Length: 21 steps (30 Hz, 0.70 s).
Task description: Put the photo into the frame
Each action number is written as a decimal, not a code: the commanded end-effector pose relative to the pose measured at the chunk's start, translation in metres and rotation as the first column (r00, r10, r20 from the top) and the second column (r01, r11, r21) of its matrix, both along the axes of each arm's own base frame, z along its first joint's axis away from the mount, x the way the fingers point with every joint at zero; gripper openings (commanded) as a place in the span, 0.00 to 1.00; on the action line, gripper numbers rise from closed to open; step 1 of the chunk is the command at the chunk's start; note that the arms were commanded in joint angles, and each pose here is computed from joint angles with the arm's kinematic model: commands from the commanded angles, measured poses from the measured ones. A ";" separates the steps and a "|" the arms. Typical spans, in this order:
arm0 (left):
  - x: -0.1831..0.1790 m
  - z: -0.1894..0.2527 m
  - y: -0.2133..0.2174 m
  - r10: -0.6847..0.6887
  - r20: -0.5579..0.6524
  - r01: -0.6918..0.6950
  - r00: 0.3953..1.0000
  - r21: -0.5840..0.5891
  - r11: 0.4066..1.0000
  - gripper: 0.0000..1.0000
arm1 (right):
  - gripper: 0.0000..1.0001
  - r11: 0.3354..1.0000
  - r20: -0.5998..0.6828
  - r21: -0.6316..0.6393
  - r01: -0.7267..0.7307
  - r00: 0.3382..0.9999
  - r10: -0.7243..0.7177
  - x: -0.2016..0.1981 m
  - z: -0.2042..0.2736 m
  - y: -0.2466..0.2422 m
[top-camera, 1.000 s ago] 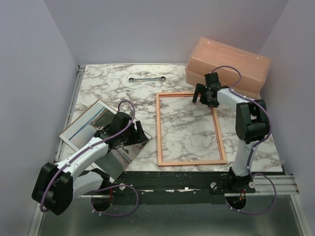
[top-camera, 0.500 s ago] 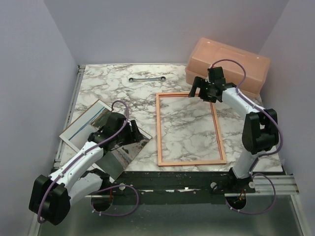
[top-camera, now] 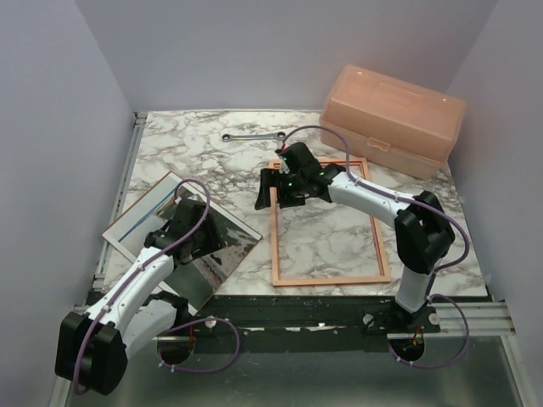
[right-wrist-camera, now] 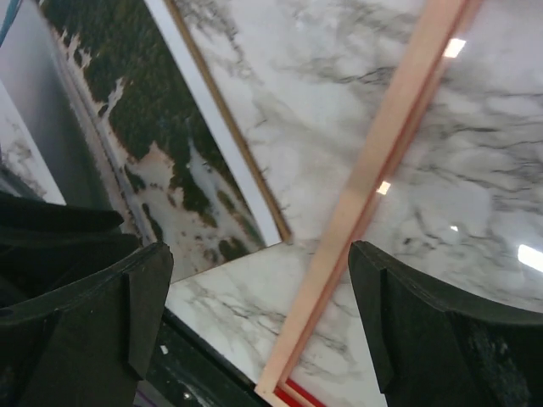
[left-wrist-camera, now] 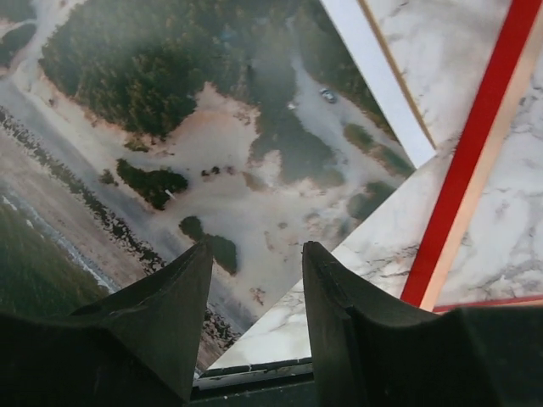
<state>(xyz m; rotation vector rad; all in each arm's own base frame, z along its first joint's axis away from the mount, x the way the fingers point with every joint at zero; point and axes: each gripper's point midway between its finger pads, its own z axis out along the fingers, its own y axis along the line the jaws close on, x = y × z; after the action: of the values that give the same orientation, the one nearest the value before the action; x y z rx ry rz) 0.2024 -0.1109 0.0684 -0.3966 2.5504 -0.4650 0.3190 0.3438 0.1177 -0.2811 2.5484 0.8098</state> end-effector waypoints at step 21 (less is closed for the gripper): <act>-0.010 -0.033 0.016 0.079 -0.142 -0.071 0.987 0.058 0.996 0.45 | 0.75 0.997 -0.156 -0.036 -0.073 0.985 0.067 -0.057 -0.066 0.061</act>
<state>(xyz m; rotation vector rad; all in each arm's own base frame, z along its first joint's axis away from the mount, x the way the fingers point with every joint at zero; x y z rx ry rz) 0.1932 -0.0978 0.0377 -0.5105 2.6661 -0.3680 0.2611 0.3963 0.0599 -0.3446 2.7136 0.8207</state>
